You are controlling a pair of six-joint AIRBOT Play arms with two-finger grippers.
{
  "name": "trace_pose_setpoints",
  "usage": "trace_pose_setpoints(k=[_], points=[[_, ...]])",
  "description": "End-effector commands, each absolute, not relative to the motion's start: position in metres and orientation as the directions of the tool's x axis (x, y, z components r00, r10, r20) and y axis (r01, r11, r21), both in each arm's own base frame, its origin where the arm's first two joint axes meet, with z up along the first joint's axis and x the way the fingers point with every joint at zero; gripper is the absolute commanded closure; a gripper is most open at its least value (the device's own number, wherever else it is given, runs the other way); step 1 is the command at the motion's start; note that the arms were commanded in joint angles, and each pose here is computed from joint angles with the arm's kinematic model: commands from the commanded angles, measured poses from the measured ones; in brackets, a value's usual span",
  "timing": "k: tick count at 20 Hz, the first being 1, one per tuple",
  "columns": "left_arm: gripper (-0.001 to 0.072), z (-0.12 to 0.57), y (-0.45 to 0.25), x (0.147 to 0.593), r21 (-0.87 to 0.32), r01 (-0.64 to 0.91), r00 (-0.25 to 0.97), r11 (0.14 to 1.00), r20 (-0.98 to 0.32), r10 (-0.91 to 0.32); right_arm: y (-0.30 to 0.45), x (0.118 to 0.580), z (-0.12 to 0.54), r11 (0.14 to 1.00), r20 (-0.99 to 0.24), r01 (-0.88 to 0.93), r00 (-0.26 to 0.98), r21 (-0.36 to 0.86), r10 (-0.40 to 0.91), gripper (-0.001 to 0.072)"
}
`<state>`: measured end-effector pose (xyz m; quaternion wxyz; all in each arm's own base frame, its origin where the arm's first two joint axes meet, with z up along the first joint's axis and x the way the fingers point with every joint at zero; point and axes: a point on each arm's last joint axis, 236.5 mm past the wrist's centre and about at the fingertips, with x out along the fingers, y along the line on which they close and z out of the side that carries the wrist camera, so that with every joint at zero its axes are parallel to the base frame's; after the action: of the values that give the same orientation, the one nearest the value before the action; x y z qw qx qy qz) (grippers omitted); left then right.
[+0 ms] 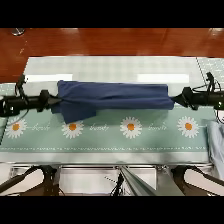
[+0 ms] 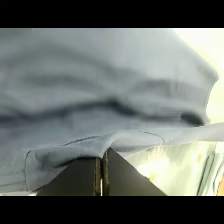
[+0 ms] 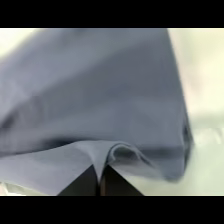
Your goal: Fold the shirts.
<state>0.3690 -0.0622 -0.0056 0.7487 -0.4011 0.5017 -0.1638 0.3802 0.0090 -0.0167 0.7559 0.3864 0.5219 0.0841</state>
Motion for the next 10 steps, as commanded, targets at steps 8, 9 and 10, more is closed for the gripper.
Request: trace_pose_setpoints(k=[8,9,10], points=[[0.0685,-0.023,-0.088,0.496,-0.803,-0.178,0.356,0.569,-0.592,-0.723,0.003,0.458,-0.038,0.606,-0.67,0.308,0.474,0.734,0.571,0.0684],[0.0685,-0.024,-0.087,0.503,-0.806,-0.182,0.357,0.564,-0.589,-0.725,0.003,0.46,-0.04,0.605,-0.669,0.307,0.479,0.735,0.569,0.0683],[0.0685,-0.024,-0.086,0.508,-0.807,-0.181,0.358,0.563,-0.587,-0.726,0.002,0.462,-0.043,0.602,-0.664,0.305,0.484,0.738,0.569,0.0683]])
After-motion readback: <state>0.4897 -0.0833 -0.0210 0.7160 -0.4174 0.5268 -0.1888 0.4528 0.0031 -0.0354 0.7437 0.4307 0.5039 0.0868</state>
